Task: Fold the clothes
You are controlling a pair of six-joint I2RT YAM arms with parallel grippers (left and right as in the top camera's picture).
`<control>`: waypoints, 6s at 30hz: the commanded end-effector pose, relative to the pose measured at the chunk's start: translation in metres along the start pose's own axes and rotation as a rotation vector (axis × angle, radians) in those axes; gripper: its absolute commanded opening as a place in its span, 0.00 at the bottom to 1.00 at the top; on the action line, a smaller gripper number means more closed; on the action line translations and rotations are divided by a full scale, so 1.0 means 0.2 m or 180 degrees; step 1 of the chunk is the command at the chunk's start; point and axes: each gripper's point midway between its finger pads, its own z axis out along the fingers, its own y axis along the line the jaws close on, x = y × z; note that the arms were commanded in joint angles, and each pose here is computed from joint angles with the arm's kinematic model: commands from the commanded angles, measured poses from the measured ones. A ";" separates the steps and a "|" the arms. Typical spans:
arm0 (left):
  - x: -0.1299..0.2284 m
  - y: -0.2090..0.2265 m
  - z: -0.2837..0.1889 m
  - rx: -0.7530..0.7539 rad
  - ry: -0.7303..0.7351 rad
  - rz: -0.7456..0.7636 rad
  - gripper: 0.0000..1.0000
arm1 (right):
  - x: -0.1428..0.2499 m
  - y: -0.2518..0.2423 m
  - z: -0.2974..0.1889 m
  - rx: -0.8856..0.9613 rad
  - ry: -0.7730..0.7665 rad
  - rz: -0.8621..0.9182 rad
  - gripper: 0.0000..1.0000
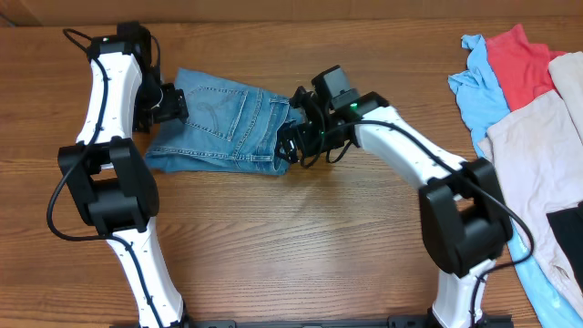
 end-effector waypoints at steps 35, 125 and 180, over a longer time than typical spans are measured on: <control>0.38 -0.01 -0.10 0.0136 0.0941 -0.0127 0.94 | 0.42 0.57 0.27 -0.0485 0.0938 0.0018 0.45; 0.11 0.06 0.30 -0.0180 0.0271 -0.0323 0.06 | 0.25 -0.05 -0.39 0.0613 0.0473 0.0741 0.55; 0.52 -0.65 -0.67 0.0620 -0.0677 0.1287 1.00 | 0.12 -0.52 -1.02 0.1119 -0.0465 0.1384 1.00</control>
